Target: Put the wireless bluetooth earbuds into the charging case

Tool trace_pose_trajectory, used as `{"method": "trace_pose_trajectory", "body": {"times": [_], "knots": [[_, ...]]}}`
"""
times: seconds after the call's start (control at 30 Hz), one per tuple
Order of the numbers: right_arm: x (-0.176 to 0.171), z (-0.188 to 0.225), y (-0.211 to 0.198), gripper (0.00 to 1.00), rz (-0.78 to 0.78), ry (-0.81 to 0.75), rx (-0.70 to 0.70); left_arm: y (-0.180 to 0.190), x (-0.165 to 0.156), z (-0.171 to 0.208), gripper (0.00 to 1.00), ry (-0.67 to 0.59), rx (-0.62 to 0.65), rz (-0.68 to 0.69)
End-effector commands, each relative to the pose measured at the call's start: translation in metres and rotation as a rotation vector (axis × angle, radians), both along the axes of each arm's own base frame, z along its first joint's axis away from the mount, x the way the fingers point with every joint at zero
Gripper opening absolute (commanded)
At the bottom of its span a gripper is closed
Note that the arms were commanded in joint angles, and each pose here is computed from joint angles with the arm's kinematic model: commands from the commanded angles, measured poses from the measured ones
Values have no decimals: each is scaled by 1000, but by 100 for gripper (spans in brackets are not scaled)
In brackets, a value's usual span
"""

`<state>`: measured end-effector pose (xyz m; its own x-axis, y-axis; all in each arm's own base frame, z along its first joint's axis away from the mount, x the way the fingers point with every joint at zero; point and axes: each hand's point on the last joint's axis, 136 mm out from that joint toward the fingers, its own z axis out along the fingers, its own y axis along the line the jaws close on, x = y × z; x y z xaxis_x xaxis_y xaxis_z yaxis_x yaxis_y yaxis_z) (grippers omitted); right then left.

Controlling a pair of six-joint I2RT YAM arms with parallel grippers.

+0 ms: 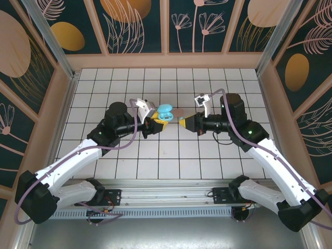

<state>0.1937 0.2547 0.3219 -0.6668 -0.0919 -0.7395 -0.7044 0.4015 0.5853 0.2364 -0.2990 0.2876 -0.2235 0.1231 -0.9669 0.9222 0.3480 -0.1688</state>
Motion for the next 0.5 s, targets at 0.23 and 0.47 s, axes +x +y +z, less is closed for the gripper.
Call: {"method": "trace_pose_trajectory", "body": {"times": [0.23,0.47], "knots": [[-2,31,33,7,205,-114,47,-4,-7,8,12,-7,-14,-64],[10,26,40,7,208,-119,13,-4,-9,9,12,-5,-16,-76]]}}
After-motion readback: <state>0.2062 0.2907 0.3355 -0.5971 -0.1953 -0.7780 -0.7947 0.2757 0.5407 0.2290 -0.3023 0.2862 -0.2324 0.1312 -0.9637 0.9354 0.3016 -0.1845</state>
